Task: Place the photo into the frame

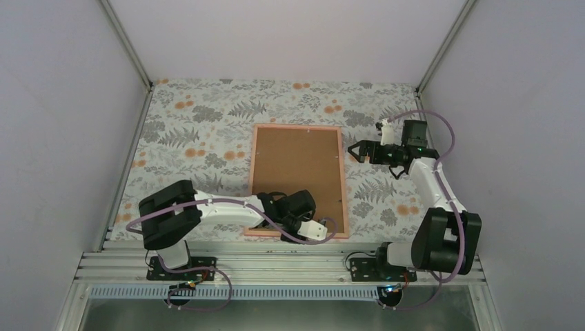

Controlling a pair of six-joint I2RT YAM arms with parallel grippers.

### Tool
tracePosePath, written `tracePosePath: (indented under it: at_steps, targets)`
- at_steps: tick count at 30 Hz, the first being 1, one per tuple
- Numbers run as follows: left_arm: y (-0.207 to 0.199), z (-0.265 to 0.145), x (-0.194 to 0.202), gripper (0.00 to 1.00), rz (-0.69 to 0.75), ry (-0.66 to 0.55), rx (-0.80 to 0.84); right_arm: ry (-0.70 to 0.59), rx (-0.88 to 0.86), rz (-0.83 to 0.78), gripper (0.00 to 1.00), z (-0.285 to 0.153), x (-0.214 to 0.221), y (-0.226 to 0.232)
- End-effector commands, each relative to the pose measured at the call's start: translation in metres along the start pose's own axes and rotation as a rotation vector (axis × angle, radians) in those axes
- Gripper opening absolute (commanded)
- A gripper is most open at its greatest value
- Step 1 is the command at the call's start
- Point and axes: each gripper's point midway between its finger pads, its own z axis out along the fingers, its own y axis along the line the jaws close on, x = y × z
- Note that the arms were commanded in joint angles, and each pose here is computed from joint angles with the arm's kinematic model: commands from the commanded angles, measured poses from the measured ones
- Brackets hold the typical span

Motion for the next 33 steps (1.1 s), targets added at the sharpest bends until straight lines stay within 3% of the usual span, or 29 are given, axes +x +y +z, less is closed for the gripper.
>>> tracePosePath:
  at_steps: [1, 14, 19, 28, 33]
  targets:
    - [0.003, 0.011, 0.007, 0.44, 0.018, 0.024, -0.028, 0.003, -0.031, 0.070, 1.00, 0.002, -0.002, -0.006]
    - [0.035, 0.018, 0.033, 0.16, -0.001, 0.110, -0.107, 0.062, -0.070, 0.185, 1.00, 0.021, 0.014, -0.020]
    - [0.049, 0.005, 0.022, 0.04, -0.007, 0.082, -0.121, 0.111, -0.095, 0.251, 0.99, 0.034, 0.031, -0.026]
    - [0.077, -0.030, -0.003, 0.02, -0.104, 0.006, -0.151, 0.181, -0.145, 0.422, 0.96, 0.053, 0.056, -0.046]
    - [0.089, -0.050, -0.017, 0.02, -0.143, -0.057, -0.157, 0.186, -0.303, 0.553, 0.92, 0.056, 0.060, -0.046]
